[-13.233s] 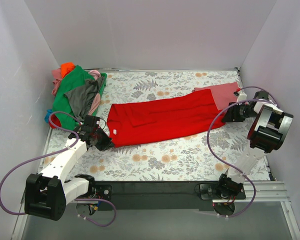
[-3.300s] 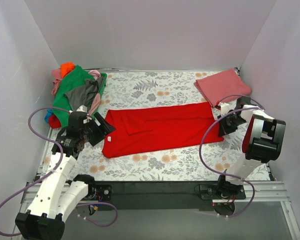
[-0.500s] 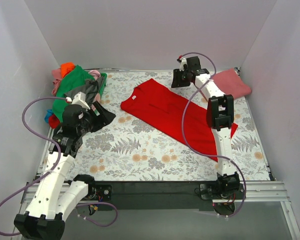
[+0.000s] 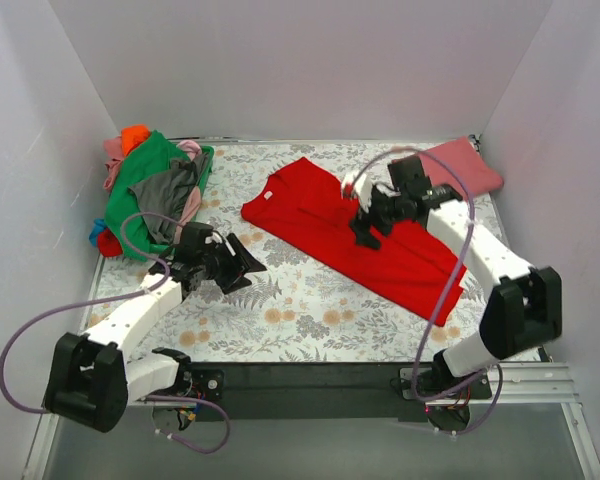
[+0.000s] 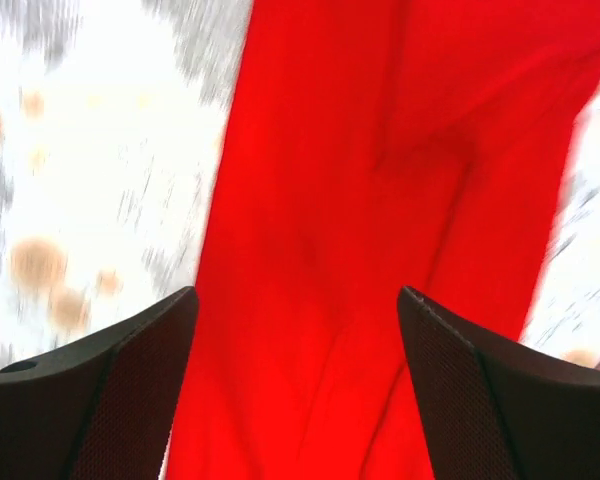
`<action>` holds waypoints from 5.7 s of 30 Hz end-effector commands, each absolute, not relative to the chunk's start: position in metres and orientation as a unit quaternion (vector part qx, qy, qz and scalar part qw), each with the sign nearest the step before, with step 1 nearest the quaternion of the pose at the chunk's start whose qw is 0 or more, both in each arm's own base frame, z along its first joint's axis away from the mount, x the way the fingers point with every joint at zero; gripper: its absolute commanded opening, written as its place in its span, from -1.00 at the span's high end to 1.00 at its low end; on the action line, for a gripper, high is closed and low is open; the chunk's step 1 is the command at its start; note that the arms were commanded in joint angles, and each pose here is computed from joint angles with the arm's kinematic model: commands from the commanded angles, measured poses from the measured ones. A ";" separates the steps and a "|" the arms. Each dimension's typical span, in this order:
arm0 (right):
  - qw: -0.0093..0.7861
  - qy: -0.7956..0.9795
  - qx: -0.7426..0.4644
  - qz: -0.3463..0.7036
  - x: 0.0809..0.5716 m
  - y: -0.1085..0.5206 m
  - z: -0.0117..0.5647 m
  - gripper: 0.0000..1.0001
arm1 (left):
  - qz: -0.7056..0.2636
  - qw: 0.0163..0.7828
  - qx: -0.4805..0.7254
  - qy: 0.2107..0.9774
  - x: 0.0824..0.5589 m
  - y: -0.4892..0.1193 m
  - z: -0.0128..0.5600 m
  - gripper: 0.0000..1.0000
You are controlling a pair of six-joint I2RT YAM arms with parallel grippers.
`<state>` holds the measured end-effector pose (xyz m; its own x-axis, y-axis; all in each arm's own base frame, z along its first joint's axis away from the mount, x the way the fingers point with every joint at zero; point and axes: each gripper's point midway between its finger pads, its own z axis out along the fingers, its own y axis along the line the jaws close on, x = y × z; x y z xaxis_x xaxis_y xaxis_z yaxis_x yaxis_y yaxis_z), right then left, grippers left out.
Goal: Fold and stack the t-shirts
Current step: Fold the tshirt
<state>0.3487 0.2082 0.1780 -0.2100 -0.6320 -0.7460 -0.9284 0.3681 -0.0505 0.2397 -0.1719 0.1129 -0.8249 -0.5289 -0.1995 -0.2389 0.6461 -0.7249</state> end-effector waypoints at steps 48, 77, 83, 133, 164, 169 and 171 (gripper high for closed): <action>0.215 0.695 -0.642 0.242 0.223 0.243 0.165 -0.03 | -0.264 0.256 -0.212 0.905 0.349 -0.161 0.092 -0.43; 0.313 0.802 -0.392 0.325 0.294 0.147 0.134 -0.10 | -0.142 0.161 -0.261 0.941 0.546 -0.148 0.008 0.78; 0.306 0.806 -0.400 0.310 0.300 0.153 0.127 -0.10 | -0.165 0.205 -0.245 0.933 0.561 -0.139 0.048 0.33; 0.390 0.848 -0.347 0.085 0.321 0.046 0.117 -0.64 | -0.202 0.281 0.362 0.865 0.085 -0.314 0.078 -0.49; 0.241 0.945 -0.213 -0.053 0.462 -0.048 0.038 0.79 | -0.238 0.427 0.103 0.866 0.126 -0.234 0.184 -0.50; 0.239 0.942 -0.232 -0.045 0.469 -0.032 0.031 0.81 | -0.238 0.431 0.096 0.865 0.127 -0.230 0.184 -0.50; 0.237 0.940 -0.242 -0.043 0.474 -0.024 0.028 0.81 | -0.238 0.432 0.096 0.865 0.127 -0.230 0.187 -0.50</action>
